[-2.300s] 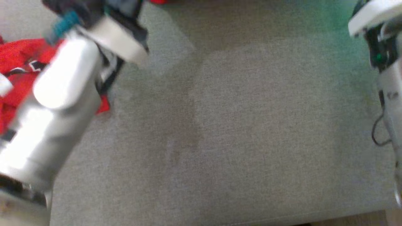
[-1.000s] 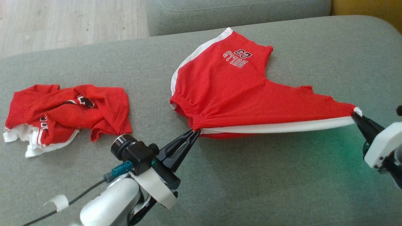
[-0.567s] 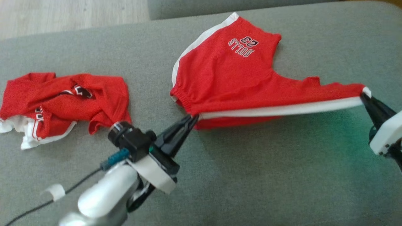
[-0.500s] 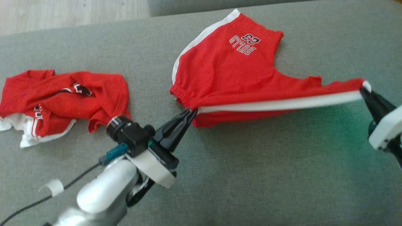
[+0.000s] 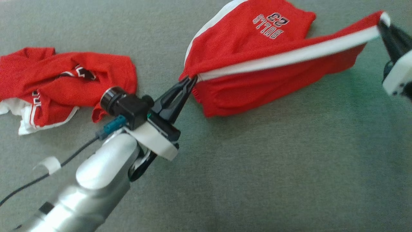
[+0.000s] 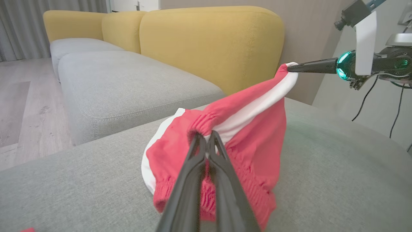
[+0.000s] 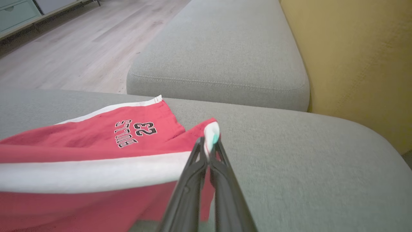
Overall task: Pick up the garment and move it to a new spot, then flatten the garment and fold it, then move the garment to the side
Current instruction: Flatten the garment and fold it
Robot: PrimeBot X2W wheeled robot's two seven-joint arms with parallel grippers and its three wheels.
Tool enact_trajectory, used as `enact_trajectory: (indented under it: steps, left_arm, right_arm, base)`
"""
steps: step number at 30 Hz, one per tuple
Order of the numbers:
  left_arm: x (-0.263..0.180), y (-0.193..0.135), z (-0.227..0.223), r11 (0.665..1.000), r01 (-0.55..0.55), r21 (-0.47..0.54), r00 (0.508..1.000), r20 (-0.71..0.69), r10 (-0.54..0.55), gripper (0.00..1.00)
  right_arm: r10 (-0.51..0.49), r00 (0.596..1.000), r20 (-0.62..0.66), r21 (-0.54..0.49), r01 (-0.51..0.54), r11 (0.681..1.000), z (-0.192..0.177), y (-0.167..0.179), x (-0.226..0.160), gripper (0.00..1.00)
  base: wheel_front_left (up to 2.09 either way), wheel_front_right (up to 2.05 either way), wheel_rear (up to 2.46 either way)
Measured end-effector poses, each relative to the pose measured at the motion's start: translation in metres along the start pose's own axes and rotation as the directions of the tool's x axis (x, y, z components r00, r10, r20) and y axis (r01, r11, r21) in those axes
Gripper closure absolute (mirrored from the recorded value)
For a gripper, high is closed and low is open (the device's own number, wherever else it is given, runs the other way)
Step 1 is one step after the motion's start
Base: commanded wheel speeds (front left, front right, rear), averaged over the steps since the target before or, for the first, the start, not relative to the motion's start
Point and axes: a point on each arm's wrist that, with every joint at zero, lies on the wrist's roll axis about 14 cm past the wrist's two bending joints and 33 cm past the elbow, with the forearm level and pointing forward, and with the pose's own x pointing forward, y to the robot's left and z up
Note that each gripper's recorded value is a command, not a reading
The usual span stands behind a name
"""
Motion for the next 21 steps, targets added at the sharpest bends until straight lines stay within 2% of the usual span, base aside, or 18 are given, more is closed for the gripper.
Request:
enact_trajectory:
  steps: [13, 21]
  left_arm:
    - [0.01, 0.046, -0.011, 0.993, -0.116, -0.015, 0.993, -0.024, 0.116, 1.0]
    - [0.019, 0.066, -0.02, 0.989, -0.147, -0.004, 0.988, -0.048, 0.147, 1.0]
  right_arm:
    - [0.078, 0.995, -0.062, -0.117, -0.084, 0.99, 0.022, 0.032, 0.089, 1.0]
    - [0.126, 0.988, -0.088, -0.17, -0.14, 0.975, 0.027, 0.058, 0.144, 1.0]
  base:
    - [0.0, 0.0, 0.0]
    - [0.0, 0.0, 0.0]
